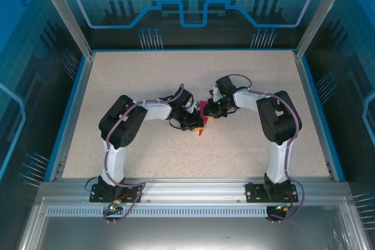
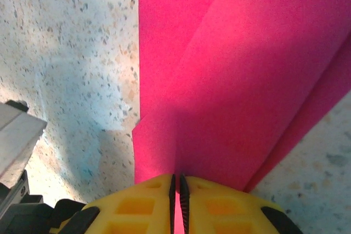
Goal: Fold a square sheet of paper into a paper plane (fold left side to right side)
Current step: Fold the wing for the fifth time at the center of the table.
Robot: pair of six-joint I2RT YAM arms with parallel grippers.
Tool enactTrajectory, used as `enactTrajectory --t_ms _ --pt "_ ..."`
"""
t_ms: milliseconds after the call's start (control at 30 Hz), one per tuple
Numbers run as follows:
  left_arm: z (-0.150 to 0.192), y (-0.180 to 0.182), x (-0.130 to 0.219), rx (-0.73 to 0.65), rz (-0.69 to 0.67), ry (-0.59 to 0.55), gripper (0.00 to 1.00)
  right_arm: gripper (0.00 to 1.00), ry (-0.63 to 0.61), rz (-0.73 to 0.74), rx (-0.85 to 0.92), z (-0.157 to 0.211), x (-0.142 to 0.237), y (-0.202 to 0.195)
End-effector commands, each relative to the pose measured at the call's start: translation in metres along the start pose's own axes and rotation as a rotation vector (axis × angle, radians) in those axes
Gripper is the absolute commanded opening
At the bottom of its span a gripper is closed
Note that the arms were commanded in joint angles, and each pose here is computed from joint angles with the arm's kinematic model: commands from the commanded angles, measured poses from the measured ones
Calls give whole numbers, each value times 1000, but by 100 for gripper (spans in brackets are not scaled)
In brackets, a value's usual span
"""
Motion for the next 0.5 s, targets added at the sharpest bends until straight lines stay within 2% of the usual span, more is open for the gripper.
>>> enactTrajectory --t_ms 0,467 --pt "24 56 -21 144 -234 91 7 15 -83 74 -3 -25 4 -25" --pt "24 57 -21 144 -233 93 6 15 -100 77 -43 -52 15 -54"
Point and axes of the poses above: each hand's point on the last joint's axis, 136 mm out from that joint toward the fingers, its own x axis back along the fingers, its own y axis along the line the jaws close on, z = x × y, the point moved 8 cm from there along x, back along the fingers, and after that the axes turned 8 degrees about x, right-handed, at the moved point
